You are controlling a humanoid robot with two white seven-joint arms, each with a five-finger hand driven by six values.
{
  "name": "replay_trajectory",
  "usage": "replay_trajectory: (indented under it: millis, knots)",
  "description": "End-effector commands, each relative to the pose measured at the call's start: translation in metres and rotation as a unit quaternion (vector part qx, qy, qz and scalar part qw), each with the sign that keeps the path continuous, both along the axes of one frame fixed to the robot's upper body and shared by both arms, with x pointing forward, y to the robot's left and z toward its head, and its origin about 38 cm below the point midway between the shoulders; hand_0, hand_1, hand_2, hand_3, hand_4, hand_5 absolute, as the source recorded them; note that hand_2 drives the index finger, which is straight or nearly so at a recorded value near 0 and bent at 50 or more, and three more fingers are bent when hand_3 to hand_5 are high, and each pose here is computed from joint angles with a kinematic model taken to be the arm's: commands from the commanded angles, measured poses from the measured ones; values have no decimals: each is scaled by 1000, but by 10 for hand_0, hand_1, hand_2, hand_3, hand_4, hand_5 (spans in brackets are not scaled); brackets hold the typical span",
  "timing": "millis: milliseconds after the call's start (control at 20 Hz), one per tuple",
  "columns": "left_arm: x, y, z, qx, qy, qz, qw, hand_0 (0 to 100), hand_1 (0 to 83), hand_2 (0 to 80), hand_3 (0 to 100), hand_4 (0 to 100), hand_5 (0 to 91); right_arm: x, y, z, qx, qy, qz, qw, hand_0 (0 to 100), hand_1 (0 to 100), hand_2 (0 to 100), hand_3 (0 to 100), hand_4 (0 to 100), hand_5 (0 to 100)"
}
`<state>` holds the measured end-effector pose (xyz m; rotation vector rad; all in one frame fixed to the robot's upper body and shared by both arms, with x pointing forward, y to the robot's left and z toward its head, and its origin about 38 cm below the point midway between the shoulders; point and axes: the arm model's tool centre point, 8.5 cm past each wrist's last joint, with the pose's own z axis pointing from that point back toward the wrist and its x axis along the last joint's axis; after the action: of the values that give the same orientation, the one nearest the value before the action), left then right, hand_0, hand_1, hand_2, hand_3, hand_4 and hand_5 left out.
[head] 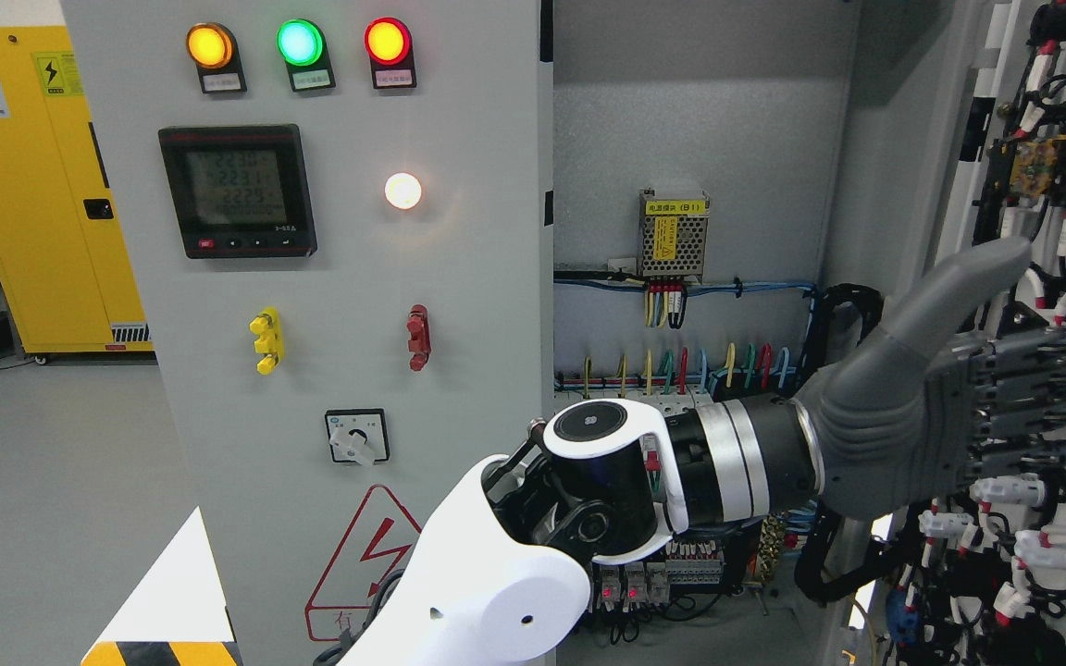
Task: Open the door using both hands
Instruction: 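Push the push-button door outward with the left hand, swinging it open, then withdraw the left hand down away from the cabinet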
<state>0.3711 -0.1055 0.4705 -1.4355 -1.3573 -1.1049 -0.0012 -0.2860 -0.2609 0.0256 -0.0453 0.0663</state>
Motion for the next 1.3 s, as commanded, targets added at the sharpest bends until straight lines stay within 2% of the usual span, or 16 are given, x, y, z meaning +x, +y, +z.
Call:
replay_trajectory:
  millis: [0,551,1252]
  knots:
    - [-14,-14,4,5,-6,-28,1000,0,0,0,0,0,0,0,0,0,1,-2,-16,1000,201,122,0,0,0,0]
    - [-31,-33,-10,17,-12,-57,998,0,0,0,0,0,0,0,0,0,1,-2,-16,1000,202,122,0,0,0,0]
    - [-30,-43,-9,22,-10,-62,998,0,0,0,0,0,0,0,0,0,1,-2,-16,1000,201,121,0,0,0,0]
